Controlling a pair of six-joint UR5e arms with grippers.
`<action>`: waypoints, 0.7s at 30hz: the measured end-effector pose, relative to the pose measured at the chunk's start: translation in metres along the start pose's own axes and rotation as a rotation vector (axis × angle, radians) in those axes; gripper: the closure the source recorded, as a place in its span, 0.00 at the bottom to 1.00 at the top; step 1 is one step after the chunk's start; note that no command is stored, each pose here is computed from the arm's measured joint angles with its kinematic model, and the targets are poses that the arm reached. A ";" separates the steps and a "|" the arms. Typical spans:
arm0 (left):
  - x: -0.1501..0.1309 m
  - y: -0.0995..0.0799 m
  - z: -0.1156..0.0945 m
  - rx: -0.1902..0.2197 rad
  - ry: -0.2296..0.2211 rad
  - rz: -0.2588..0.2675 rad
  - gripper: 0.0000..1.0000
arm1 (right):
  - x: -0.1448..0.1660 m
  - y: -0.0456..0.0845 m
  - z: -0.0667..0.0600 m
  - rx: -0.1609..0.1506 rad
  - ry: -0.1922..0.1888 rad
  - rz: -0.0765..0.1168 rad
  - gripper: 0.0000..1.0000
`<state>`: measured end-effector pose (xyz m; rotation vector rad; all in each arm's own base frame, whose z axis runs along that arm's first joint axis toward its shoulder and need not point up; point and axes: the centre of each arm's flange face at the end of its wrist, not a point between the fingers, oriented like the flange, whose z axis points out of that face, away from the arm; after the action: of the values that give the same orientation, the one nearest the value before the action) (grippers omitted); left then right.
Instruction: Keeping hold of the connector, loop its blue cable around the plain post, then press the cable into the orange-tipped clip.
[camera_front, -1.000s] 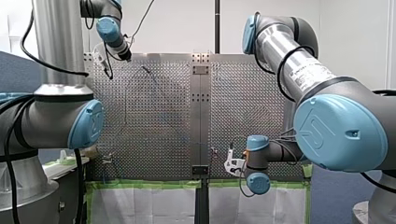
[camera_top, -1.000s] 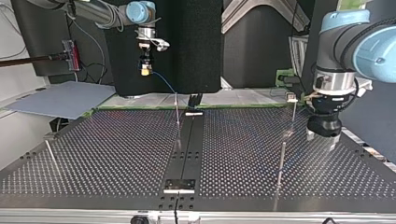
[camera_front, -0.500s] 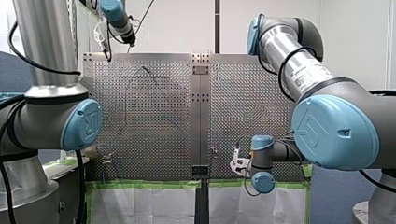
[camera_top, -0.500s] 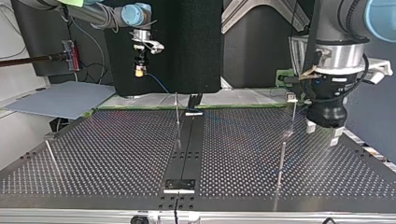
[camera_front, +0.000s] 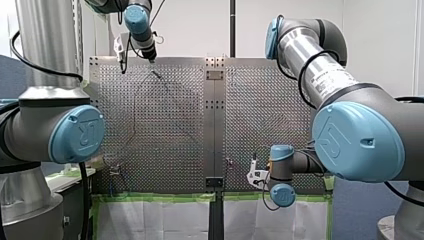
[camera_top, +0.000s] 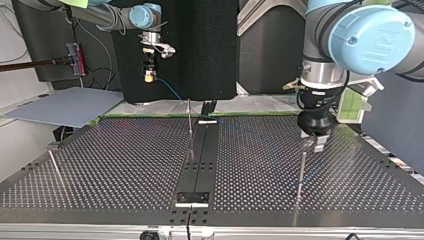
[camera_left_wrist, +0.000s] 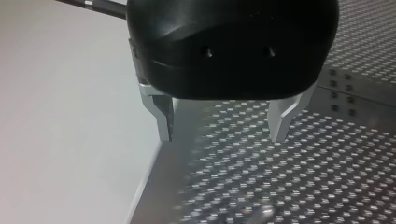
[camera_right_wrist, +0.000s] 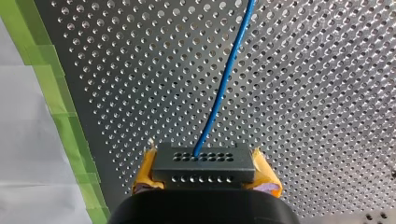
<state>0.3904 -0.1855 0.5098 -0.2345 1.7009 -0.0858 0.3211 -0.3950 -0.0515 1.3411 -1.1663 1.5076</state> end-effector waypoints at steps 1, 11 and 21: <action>0.005 -0.004 0.002 -0.002 0.009 0.017 0.00 | 0.000 0.000 0.000 0.000 0.000 0.000 1.00; 0.037 -0.033 0.003 -0.012 0.057 0.156 0.00 | 0.000 -0.001 0.000 0.005 0.000 0.000 1.00; 0.049 -0.060 -0.019 -0.011 0.053 0.278 0.00 | 0.000 -0.003 -0.001 0.010 -0.002 0.000 1.00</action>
<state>0.3714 -0.2554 0.4769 -0.0017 1.7711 0.1243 0.3233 -0.3934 -0.0516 1.3496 -1.1608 1.5142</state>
